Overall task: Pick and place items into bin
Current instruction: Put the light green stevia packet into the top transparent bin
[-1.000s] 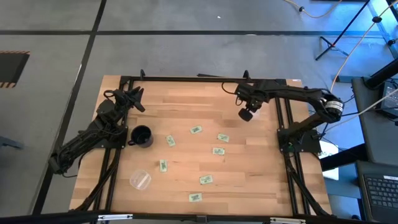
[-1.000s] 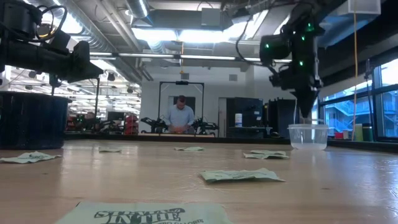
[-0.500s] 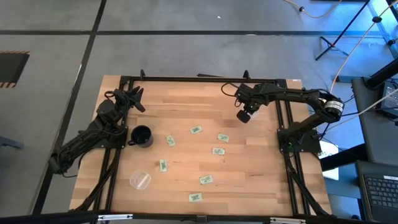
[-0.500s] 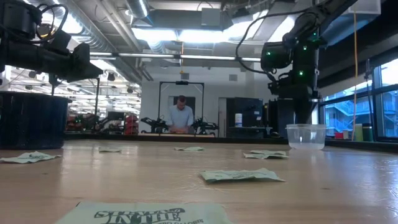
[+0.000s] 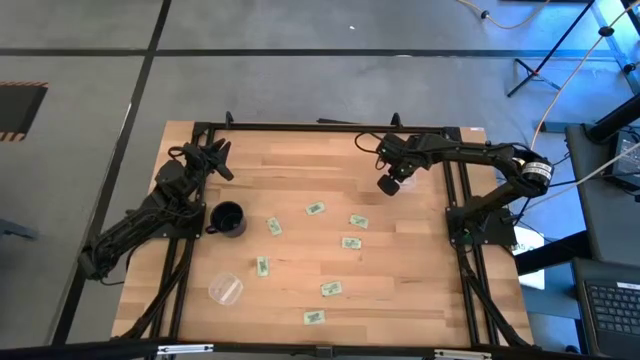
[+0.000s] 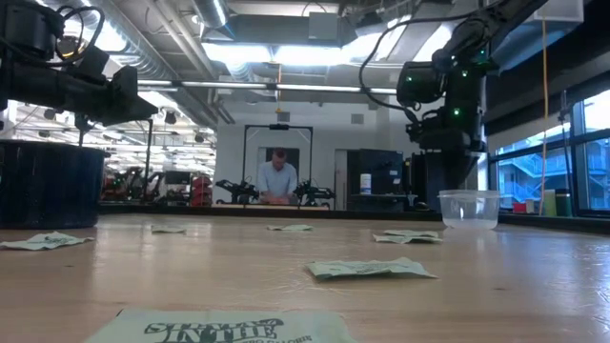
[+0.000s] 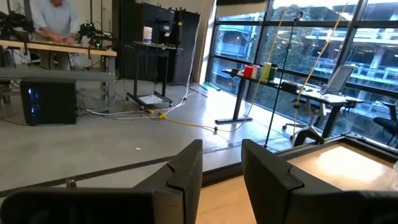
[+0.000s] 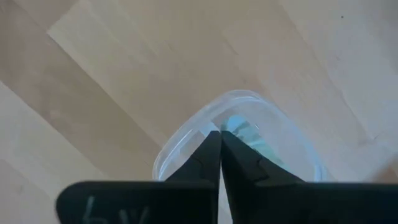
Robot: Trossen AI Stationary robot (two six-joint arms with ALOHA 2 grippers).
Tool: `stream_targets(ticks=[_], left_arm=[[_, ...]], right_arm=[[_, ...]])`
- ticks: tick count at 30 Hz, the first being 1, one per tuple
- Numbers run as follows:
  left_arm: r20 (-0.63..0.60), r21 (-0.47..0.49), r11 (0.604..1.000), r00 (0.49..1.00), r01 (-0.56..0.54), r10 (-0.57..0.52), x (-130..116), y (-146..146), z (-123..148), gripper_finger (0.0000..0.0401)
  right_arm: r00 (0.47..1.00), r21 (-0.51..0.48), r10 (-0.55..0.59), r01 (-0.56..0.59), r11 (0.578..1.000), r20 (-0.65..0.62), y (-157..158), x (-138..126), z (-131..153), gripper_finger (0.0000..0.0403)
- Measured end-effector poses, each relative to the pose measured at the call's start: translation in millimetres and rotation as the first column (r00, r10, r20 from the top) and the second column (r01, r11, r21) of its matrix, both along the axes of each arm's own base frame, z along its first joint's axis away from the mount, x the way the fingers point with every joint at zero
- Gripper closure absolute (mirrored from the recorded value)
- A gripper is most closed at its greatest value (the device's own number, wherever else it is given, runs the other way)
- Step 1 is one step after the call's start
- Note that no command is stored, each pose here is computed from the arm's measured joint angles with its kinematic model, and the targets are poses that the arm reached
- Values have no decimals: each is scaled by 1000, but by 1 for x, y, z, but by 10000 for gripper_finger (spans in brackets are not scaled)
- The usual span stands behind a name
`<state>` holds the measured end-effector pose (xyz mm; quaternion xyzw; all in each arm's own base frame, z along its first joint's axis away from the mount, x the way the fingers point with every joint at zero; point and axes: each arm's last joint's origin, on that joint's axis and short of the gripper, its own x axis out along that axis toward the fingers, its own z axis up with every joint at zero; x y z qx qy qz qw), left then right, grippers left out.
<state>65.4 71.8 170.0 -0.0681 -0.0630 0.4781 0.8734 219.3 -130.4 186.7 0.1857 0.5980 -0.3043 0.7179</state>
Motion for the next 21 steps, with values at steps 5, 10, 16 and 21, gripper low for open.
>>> stream_targets(ticks=[5, 10, 16, 21], left_arm=[[0, 0, 1000, 1000, 0, 0, 0, 0, 0, 295], [0, 0, 1000, 1000, 0, 0, 0, 0, 0, 295], [1, 0, 1000, 1000, 0, 0, 0, 0, 0, 295], [1, 0, 1000, 1000, 0, 0, 0, 0, 0, 295]], right_arm=[[1000, 1, -1, 1, 1000, -1, 0, 0, 0, 366], [1000, 8, -5, 5, 1000, -14, 1, -1, 1, 338], [1000, 10, -18, 18, 1000, -13, -1, 6, 26, 313], [998, -23, 36, -35, 999, 45, 6, 22, 53, 309]])
